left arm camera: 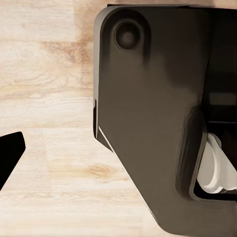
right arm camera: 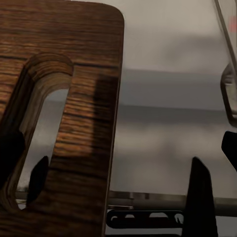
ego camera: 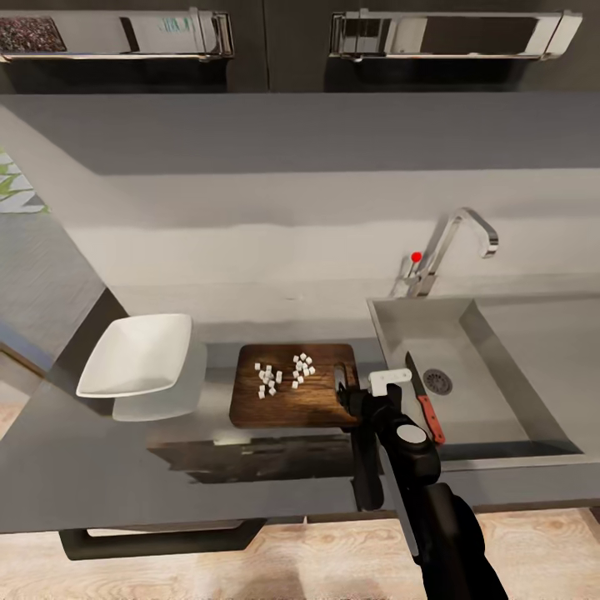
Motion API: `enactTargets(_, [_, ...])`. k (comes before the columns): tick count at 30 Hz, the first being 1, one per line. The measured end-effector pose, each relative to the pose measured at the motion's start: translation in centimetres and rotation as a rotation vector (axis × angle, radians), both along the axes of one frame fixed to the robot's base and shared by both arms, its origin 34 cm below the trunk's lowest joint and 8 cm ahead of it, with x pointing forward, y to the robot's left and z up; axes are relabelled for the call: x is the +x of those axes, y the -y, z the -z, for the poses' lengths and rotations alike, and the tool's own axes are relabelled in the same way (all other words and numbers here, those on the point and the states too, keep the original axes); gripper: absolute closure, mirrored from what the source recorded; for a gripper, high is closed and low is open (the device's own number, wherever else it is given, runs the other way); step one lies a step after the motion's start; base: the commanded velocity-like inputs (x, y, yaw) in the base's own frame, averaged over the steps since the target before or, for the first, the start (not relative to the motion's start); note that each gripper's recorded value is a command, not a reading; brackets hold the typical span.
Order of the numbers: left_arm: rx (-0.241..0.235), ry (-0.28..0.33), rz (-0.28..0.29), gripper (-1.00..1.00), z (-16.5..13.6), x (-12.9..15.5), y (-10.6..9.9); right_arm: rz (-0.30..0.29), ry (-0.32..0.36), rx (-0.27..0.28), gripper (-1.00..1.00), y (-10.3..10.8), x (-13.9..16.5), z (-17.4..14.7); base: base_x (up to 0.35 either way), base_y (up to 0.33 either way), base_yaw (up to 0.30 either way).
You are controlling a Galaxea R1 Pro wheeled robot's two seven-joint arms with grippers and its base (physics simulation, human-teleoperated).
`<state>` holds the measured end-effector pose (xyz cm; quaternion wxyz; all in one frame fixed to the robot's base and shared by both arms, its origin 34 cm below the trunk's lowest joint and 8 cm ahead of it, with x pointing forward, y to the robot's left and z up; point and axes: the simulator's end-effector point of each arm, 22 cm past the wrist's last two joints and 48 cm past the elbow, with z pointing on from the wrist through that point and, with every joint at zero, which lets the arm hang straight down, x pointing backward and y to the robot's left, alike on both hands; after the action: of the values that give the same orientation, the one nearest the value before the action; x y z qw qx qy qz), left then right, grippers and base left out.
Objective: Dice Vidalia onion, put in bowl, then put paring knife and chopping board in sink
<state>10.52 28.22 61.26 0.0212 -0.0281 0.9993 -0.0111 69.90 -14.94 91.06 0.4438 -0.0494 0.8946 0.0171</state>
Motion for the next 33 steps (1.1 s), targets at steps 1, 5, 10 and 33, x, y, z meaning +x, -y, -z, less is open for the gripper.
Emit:
enactTargets(1, [0.0,-0.002,0.0,-1.0,0.0,-0.1,0.0,0.0,-0.001,0.0,-1.0,0.0,0.0,0.1,0.0,0.0,0.0])
enactTargets(5, [0.0,-0.008,0.0,-1.0,0.0,-0.3,0.0,0.0,-0.008,0.0,-1.0,0.0,-0.1,0.5,0.024,0.0,0.0])
enactTargets(10, [0.0,-0.016,0.0,-1.0,0.0,-0.6,0.0,0.0,-0.016,0.0,-1.0,0.0,-0.2,0.9,0.119,0.0,0.0])
enactTargets(33, [-0.001,-0.028,0.0,-1.0,0.0,-1.1,0.0,0.003,-0.016,0.009,-1.0,0.0,-0.1,1.1,0.002,0.0,0.0])
